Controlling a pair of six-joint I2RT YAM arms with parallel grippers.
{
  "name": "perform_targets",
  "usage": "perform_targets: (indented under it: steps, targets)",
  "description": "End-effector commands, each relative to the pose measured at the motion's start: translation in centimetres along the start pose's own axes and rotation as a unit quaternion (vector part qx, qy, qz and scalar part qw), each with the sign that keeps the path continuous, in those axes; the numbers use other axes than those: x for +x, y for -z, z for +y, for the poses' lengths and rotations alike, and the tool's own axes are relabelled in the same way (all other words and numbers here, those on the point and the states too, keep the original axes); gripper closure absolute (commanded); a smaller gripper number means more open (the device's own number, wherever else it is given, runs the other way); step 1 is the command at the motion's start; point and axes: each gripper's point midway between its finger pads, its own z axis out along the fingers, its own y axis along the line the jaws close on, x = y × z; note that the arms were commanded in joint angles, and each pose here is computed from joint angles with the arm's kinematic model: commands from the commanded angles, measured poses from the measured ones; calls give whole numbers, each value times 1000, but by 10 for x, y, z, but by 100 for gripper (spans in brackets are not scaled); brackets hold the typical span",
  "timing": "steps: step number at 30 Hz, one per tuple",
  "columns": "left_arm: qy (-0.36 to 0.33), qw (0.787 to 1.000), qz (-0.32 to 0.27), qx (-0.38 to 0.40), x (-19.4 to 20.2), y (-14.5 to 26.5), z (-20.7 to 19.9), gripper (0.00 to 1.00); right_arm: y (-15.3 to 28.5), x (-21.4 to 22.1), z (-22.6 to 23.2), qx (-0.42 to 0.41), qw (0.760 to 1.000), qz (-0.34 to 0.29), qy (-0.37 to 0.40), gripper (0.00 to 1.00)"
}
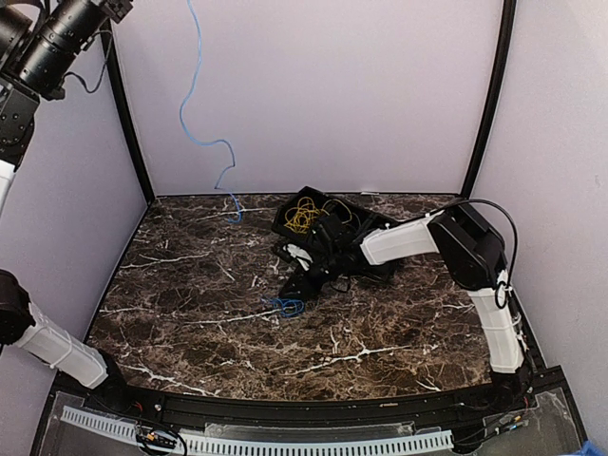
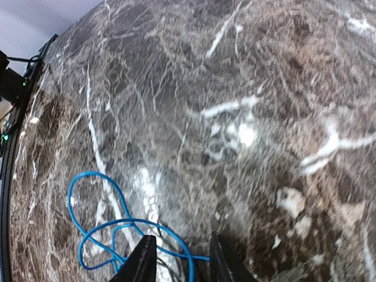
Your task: Untangle the cables
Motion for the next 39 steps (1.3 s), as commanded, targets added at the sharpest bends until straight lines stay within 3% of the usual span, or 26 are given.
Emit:
perform_targets:
  steps: [1, 13, 18, 21, 27, 31, 39]
  targets:
    - [8, 1000, -1, -24, 17, 13, 13, 100, 41, -12, 27, -7, 999, -1, 47, 63]
    - [83, 989, 106, -61, 173, 50, 70, 100, 169, -70, 108, 0, 980, -70, 185, 33]
    - [118, 981, 141, -58, 220, 55, 81, 100, 202, -116, 125, 20, 973, -121, 197, 26]
    - [131, 977, 157, -55, 242, 60, 85, 100, 210, -142, 109, 68, 973, -143, 169, 23]
    - [157, 972, 167, -49, 261, 67, 87, 100, 210, -163, 88, 111, 967, -171, 150, 23]
    - [173, 968, 175, -43, 267, 68, 85, 100, 209, -168, 77, 131, 967, -174, 136, 32]
    - [182, 965, 181, -49, 275, 74, 88, 100, 198, -128, 123, 10, 980, -103, 168, 36]
